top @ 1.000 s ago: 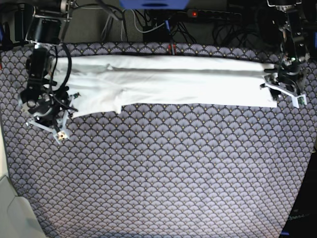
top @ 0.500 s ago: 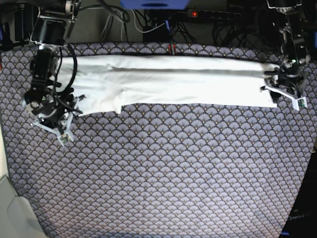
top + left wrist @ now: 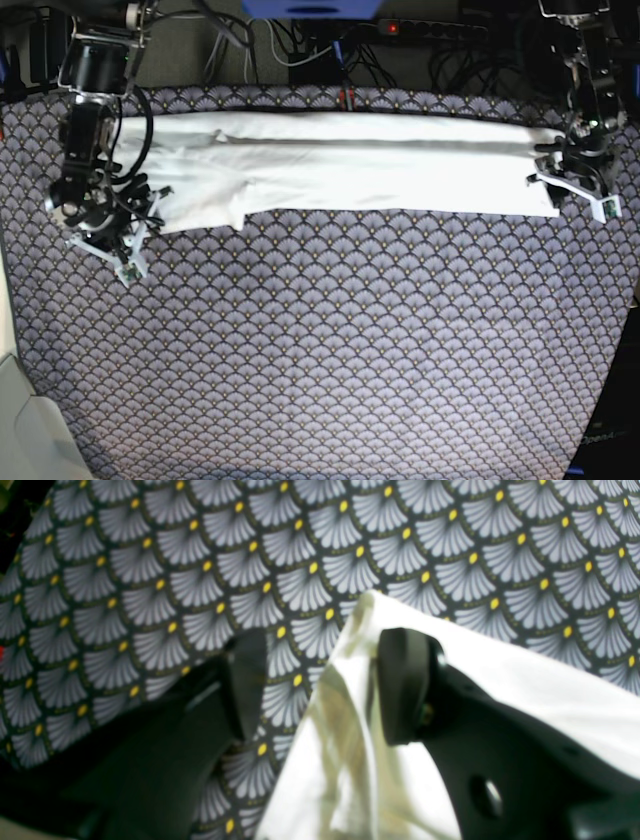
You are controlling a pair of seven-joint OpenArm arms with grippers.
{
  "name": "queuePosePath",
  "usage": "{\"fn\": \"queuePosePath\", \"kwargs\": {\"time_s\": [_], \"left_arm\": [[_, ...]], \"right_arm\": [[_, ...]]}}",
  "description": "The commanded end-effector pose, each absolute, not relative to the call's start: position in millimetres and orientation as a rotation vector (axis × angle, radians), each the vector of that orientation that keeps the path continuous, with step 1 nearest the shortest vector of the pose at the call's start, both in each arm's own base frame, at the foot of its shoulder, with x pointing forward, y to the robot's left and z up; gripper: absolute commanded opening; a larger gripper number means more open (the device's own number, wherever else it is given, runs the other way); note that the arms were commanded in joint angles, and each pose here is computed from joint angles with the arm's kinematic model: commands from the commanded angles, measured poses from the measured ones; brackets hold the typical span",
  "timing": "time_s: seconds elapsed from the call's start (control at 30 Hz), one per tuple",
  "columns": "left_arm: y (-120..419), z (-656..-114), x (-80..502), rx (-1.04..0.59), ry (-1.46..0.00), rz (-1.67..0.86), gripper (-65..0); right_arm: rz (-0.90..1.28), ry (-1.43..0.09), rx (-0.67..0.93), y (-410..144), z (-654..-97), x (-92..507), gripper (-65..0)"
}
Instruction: Fold the T-shirt properly
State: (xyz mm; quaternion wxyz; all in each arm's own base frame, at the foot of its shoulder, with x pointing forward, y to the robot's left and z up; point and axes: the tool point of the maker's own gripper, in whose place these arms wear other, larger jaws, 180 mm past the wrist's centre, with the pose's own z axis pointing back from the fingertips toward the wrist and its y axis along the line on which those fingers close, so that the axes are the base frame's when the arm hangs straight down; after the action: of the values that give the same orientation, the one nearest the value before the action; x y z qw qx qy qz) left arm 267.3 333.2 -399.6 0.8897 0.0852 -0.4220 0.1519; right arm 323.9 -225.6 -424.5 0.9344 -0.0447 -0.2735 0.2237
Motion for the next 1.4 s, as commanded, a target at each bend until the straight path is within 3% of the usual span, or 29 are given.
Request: {"fn": "queuePosePath", "kwargs": {"time_s": [0.0, 0.2, 0.67, 1.1, 1.2, 1.37], "left_arm": [[341.3, -384.8, 275.2, 0.199, -0.925, 0.305, -30.3], [341.3, -384.8, 275.2, 0.199, -0.925, 0.305, -30.3], [341.8, -384.5, 275.3, 0.201, -0.925, 0.304, -30.3], [341.2, -384.0, 275.8, 0.200, -0.928, 0.302, -30.3], [341.3, -384.5, 275.5, 0.200, -0.926, 0.302, -30.3], [341.4, -383.0, 276.0, 0.200, -0.930, 0.302, -30.3]], "right_arm": [[0.460, -0.534, -0.114, -232.2, -425.3, 320.9, -37.7], [0.464, -0.516, -0.107, -229.5, -431.5, 312.0, -65.0], [0.527, -0.670, -0.227, -226.9, -370.1, 304.4, -65.0], [0.534, -0.644, -0.250, -228.7, -368.0, 292.4, -65.0], [0.515, -0.625, -0.286, -236.3, -357.6, 304.0, -58.3], [0.485, -0.600, -0.331, -246.3, -341.3, 318.8, -39.4]]}}
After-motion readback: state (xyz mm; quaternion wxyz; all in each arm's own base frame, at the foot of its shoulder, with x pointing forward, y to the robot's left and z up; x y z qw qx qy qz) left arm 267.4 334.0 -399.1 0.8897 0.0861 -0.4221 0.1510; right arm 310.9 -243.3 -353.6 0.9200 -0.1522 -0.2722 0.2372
